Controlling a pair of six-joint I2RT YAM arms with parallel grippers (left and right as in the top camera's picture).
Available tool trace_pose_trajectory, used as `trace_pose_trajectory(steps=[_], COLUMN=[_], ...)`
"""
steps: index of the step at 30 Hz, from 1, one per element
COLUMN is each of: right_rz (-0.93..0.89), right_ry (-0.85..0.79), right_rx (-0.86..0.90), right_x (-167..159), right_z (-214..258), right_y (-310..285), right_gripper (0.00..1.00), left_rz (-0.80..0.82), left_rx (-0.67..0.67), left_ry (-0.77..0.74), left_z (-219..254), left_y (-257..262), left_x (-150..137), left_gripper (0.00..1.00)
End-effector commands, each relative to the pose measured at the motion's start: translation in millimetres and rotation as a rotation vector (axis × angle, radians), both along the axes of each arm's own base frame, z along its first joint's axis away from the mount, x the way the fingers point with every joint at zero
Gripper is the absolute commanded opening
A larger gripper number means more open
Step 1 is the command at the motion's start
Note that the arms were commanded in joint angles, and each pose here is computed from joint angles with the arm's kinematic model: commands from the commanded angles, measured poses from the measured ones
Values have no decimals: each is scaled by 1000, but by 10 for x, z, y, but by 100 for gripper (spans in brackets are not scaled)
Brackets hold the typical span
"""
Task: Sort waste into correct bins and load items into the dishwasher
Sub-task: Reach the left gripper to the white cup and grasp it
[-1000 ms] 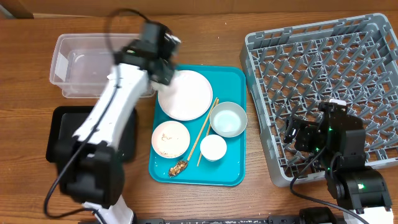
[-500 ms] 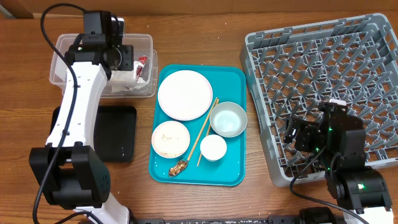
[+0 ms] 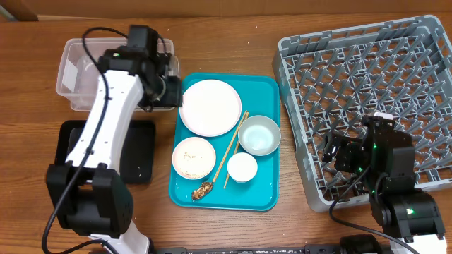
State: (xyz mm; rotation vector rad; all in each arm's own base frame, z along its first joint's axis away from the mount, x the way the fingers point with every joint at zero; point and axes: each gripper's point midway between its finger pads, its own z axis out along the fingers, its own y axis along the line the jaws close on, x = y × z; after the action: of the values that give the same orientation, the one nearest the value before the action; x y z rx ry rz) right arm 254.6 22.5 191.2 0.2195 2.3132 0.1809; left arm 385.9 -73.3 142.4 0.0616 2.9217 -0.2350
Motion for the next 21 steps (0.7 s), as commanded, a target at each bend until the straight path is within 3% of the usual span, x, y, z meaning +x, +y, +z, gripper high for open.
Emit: trace_pose_trajectory(steps=[1, 21], right_rz=[0, 23], right_ry=[-33, -30], right_rx=[7, 28], right_x=[27, 20], right_z=[130, 128], right_y=[3, 57], right_gripper=[100, 100], left_rz=[17, -165], left_rx=[-29, -38], left_ry=[46, 147], left_z=[-1, -61], left_y=[-187, -942], left_x=[-106, -598], left_gripper=[65, 68])
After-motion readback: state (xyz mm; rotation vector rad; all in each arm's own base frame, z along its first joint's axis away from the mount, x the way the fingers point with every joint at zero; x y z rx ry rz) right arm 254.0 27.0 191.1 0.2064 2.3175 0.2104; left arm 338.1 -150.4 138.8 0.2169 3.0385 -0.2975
